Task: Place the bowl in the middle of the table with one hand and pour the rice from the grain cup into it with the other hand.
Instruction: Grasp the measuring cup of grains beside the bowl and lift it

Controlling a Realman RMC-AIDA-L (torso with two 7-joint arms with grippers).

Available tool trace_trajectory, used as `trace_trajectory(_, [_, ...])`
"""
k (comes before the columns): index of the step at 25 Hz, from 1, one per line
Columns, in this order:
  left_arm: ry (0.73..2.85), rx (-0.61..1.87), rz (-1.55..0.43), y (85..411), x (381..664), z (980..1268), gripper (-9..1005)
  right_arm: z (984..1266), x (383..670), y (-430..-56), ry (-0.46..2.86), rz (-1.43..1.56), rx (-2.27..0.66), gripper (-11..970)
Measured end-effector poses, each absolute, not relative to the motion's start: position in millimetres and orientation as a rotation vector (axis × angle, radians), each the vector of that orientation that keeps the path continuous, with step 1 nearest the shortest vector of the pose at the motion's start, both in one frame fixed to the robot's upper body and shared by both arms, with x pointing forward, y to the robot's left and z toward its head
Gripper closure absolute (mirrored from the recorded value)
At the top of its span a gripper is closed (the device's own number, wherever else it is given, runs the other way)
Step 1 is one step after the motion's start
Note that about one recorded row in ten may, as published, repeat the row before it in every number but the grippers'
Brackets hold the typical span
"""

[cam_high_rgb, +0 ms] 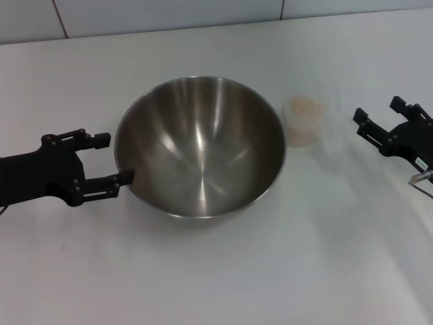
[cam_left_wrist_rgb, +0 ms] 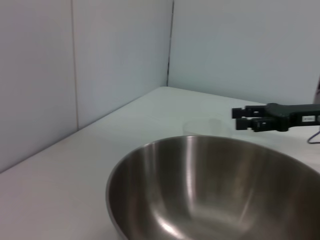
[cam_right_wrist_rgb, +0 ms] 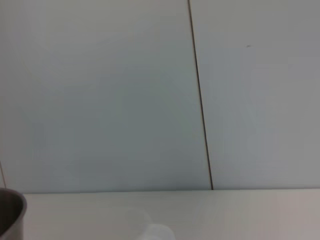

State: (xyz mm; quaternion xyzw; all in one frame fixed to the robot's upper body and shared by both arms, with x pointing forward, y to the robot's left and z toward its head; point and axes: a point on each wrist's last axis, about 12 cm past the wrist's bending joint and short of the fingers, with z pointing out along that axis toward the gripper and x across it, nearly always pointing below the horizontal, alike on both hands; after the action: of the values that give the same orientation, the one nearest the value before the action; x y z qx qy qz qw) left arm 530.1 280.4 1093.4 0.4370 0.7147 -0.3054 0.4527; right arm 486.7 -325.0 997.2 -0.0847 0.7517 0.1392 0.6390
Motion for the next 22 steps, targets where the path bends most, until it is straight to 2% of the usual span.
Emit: trace_trajectory(22, [1.769,1.104,-0.780,270,535,1094,200,998,517,-305,1.774,0.325,-0.246,128])
